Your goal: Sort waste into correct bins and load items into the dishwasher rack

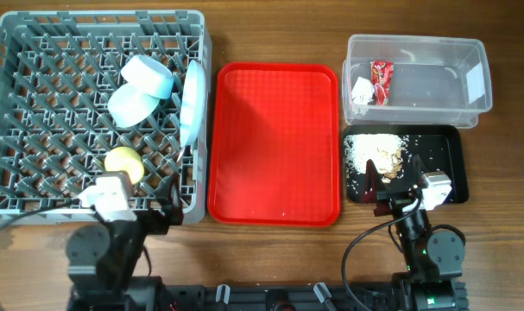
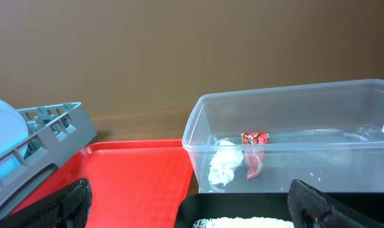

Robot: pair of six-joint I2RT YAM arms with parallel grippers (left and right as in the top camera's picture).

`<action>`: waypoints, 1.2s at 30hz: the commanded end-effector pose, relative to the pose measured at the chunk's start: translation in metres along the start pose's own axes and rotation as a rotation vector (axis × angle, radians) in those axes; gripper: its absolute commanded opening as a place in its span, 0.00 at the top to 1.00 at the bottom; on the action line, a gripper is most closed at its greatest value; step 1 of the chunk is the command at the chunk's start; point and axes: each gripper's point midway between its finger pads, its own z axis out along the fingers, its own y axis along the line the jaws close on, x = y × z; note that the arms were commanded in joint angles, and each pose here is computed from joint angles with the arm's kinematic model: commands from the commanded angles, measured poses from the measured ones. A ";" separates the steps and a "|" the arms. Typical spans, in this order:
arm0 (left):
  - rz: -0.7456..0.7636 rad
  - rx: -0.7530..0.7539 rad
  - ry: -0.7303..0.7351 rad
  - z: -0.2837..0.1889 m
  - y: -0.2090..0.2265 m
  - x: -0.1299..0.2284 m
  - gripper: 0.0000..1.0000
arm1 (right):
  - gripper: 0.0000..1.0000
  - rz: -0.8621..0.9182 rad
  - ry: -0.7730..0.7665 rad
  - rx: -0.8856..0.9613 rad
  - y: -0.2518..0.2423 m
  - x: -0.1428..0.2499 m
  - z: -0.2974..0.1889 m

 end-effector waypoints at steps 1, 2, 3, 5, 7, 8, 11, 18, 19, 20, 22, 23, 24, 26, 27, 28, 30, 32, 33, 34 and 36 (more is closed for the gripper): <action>0.024 0.044 -0.079 0.022 0.005 0.025 0.00 | 0.00 -0.019 -0.013 -0.002 0.001 -0.003 -0.001; 0.022 0.053 -0.108 0.027 0.005 0.027 0.00 | 0.00 -0.019 -0.013 -0.002 0.001 -0.003 -0.001; 0.009 0.062 -0.136 0.030 0.006 0.028 0.00 | 0.00 -0.018 -0.013 -0.002 0.001 -0.003 -0.001; 0.017 0.082 -0.207 0.036 0.007 0.028 0.00 | 0.00 -0.018 -0.013 -0.002 0.001 -0.003 -0.001; 0.024 0.089 -0.264 0.040 0.009 0.027 0.00 | 0.00 -0.019 -0.012 -0.002 0.001 -0.003 -0.001; 0.031 0.092 -0.285 0.041 0.009 0.025 0.00 | 0.00 -0.019 -0.012 -0.002 0.001 -0.003 -0.001; 0.028 0.087 -0.266 0.049 0.014 0.039 0.00 | 0.00 -0.018 -0.012 -0.002 0.001 -0.003 -0.001; 0.027 0.089 -0.266 0.049 0.013 0.039 0.00 | 0.00 -0.019 -0.012 -0.002 0.001 -0.003 -0.001; 0.027 0.089 -0.266 0.049 0.013 0.039 0.00 | 0.00 -0.019 -0.012 -0.002 0.001 -0.003 -0.001; 0.027 0.089 -0.266 0.049 0.013 0.039 0.00 | 0.00 -0.019 -0.012 -0.002 0.001 -0.003 -0.001; 0.027 0.089 -0.266 0.049 0.013 0.039 0.00 | 0.00 -0.019 -0.012 -0.002 0.001 -0.003 -0.001; 0.027 0.089 -0.266 0.049 0.013 0.039 0.00 | 0.00 -0.019 -0.012 -0.002 0.001 -0.003 -0.001; 0.027 0.089 -0.266 0.049 0.013 0.039 0.00 | 0.00 -0.019 -0.012 -0.002 0.001 -0.003 -0.001; 0.027 0.089 -0.266 0.049 0.013 0.039 0.00 | 0.00 -0.019 -0.012 -0.002 0.001 -0.003 -0.001; 0.027 0.089 -0.266 0.049 0.013 0.039 0.00 | 0.00 -0.019 -0.012 -0.002 0.001 -0.003 -0.001; 0.027 0.089 -0.266 0.049 0.013 0.039 0.00 | 0.00 -0.018 -0.012 -0.002 0.001 -0.003 -0.001; 0.027 0.089 -0.266 0.049 0.013 0.039 0.00 | 0.01 -0.019 -0.012 -0.002 0.001 -0.003 -0.001; 0.027 0.089 -0.266 0.049 0.013 0.039 0.00 | 0.00 -0.019 -0.012 -0.002 0.001 -0.003 -0.001; 0.027 0.089 -0.266 0.049 0.013 0.039 0.00 | 0.00 -0.019 -0.012 -0.002 0.001 -0.003 -0.001; 0.027 0.089 -0.266 0.049 0.013 0.039 0.00 | 0.00 -0.018 -0.012 -0.002 0.001 -0.003 -0.001; 0.027 0.089 -0.266 0.049 0.013 0.039 0.00 | 0.00 -0.019 -0.012 -0.002 0.001 -0.003 -0.001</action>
